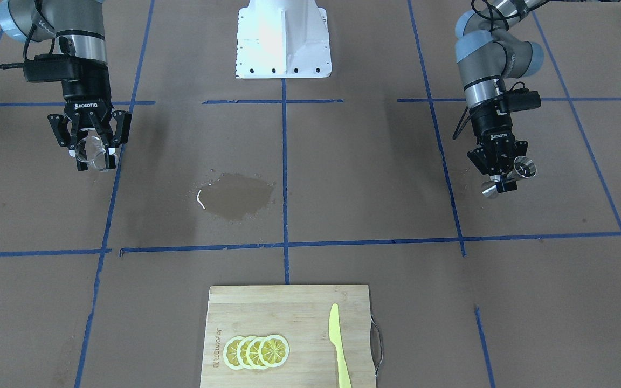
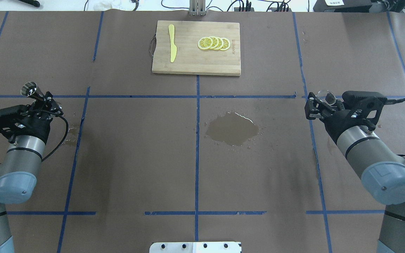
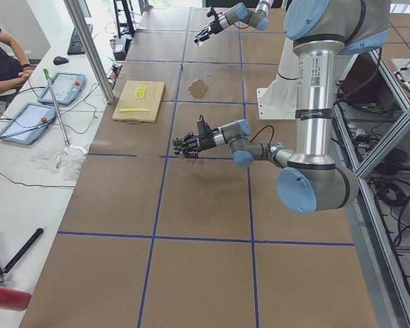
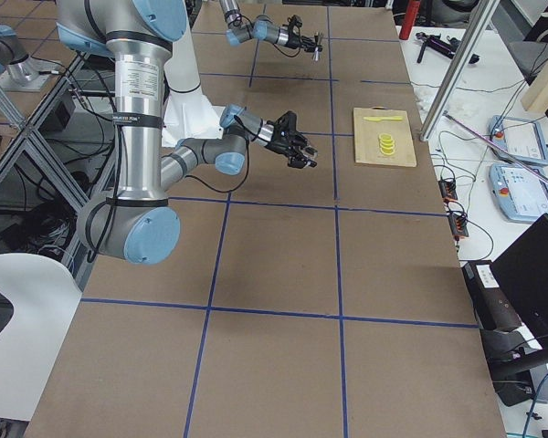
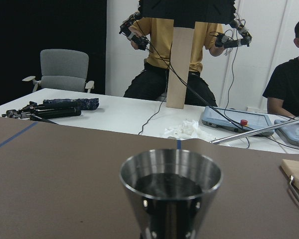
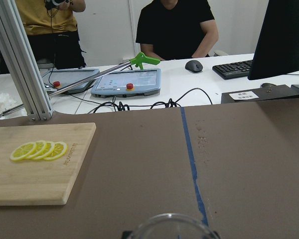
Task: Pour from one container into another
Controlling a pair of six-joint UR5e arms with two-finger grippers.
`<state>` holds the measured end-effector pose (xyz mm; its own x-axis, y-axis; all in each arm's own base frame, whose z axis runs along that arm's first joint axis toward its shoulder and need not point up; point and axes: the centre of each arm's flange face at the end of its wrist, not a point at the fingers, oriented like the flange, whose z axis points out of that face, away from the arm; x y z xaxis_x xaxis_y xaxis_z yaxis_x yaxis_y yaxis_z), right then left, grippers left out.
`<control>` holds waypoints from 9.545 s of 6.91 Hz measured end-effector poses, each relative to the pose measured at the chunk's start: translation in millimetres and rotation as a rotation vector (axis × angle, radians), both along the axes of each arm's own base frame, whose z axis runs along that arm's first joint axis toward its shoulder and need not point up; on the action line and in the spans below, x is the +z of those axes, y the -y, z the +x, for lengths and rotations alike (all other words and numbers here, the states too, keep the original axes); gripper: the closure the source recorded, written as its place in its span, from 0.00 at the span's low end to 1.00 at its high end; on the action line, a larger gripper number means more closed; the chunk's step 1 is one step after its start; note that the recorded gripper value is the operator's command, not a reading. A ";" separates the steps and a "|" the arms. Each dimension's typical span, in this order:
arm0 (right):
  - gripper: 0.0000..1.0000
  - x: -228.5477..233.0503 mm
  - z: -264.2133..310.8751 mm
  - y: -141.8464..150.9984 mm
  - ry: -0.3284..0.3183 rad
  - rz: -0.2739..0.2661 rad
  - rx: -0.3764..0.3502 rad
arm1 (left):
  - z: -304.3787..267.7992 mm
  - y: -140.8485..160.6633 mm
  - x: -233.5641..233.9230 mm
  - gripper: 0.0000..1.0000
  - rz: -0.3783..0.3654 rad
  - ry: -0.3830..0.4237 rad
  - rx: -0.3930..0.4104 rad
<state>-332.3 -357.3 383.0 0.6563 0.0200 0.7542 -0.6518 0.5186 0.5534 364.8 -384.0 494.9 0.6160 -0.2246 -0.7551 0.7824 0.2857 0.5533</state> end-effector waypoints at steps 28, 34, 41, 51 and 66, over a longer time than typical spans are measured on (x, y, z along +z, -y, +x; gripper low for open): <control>1.00 79.6 -35.1 -14.5 -0.001 0.015 0.068 | 12.9 -120.2 10.2 0.00 -0.021 0.030 0.239; 1.00 157.3 -64.1 -51.1 -0.009 0.112 0.121 | -33.4 -148.7 -56.2 0.00 -0.064 -0.078 0.387; 0.00 174.8 -70.3 -57.1 -0.072 0.148 0.121 | -38.7 -148.9 -64.3 0.00 -0.062 -0.080 0.398; 0.00 151.1 -1.5 -77.8 -0.133 0.152 0.003 | -43.2 -149.2 -92.9 0.00 -0.038 -0.109 0.419; 0.00 36.8 235.4 97.4 -0.286 -0.387 -0.782 | -189.5 81.8 -135.5 0.00 -0.001 0.234 0.891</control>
